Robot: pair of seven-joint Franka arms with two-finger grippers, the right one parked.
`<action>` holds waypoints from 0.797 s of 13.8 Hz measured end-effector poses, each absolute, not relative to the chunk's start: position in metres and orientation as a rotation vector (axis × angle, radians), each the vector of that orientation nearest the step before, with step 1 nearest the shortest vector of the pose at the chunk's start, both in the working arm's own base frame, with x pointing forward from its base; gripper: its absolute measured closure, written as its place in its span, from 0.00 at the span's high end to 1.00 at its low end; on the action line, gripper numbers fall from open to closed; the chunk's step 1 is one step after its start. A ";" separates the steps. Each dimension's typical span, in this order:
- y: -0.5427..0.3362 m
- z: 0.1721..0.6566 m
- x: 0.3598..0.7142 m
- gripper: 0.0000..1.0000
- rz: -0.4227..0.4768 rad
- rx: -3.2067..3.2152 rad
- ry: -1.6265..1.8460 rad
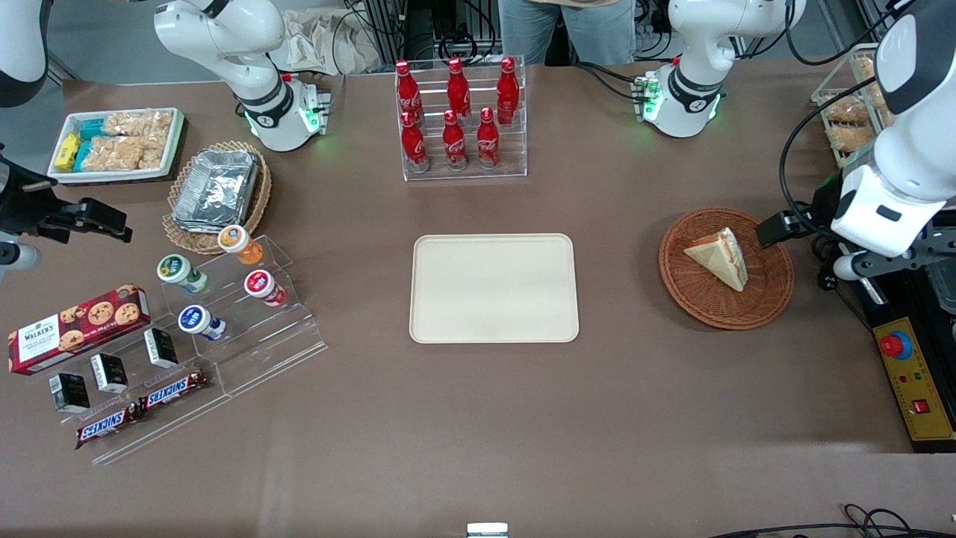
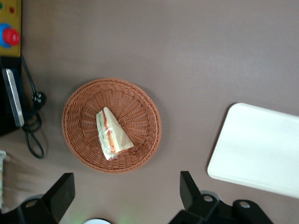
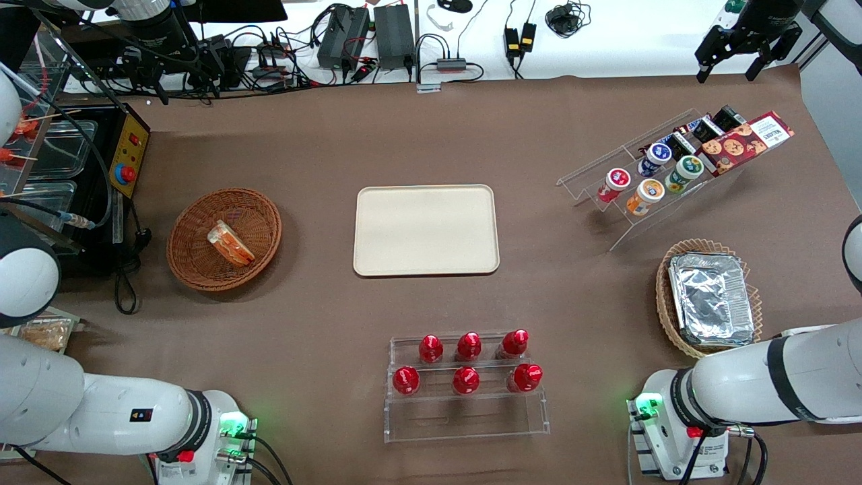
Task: Place sandwich from basket to tray
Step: 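Move the left gripper over the wrapped sandwich in the wicker basket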
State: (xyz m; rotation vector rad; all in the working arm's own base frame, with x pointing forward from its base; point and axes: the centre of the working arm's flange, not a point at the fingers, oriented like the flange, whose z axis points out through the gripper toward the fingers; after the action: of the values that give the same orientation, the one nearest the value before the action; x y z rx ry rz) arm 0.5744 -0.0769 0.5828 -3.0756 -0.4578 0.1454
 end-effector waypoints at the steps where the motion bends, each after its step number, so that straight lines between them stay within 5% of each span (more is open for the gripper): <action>1: -0.077 0.580 0.575 1.00 0.156 -3.050 -0.570; 8: -0.079 0.510 0.559 1.00 0.325 -2.830 -0.916; 11: -0.067 0.477 0.538 1.00 0.302 -2.806 -0.965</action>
State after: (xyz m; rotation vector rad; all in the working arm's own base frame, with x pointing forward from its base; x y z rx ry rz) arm 0.5382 -0.0669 0.4771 -2.8059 -0.9646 0.3018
